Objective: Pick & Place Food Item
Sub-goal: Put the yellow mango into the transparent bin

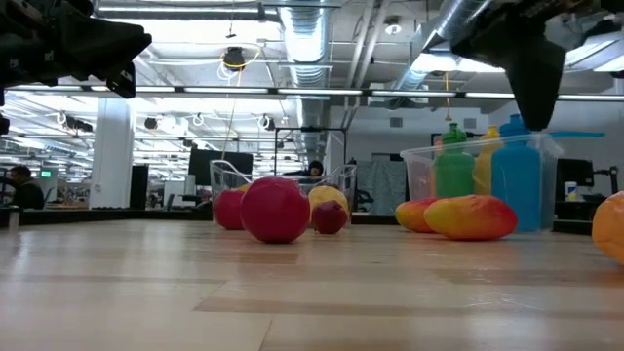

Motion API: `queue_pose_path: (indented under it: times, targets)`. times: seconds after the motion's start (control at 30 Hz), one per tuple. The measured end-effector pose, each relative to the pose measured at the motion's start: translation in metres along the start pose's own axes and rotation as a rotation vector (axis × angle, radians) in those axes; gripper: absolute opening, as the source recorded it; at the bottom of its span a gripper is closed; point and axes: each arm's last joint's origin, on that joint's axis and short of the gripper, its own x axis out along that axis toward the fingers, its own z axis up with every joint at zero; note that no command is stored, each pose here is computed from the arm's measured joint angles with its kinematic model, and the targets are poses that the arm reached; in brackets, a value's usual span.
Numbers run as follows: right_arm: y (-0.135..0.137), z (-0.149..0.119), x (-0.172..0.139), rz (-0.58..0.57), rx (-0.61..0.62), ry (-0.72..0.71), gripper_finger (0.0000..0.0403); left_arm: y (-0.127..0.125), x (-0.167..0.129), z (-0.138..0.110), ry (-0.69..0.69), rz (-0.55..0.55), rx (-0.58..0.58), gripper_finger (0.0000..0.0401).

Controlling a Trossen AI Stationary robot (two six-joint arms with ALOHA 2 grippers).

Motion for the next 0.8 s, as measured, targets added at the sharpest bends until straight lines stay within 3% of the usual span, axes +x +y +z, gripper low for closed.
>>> queue_pose_path:
  times: [0.33, 0.63, 0.8]
  targets:
    - [0.016, 0.040, 0.025, 0.016, -0.109, 0.336, 0.0342, 0.000, 0.000, 0.000, 0.000, 0.000, 0.000, 0.0053]
    - [0.012, 0.035, 0.076, 0.024, -0.141, 0.641, 0.0373, 0.000, 0.000, 0.000, 0.000, -0.001, 0.000, 0.0053]
    - [0.010, 0.032, 0.097, 0.016, -0.165, 0.710, 0.0372, 0.000, 0.000, 0.000, 0.000, 0.000, 0.000, 0.0053]
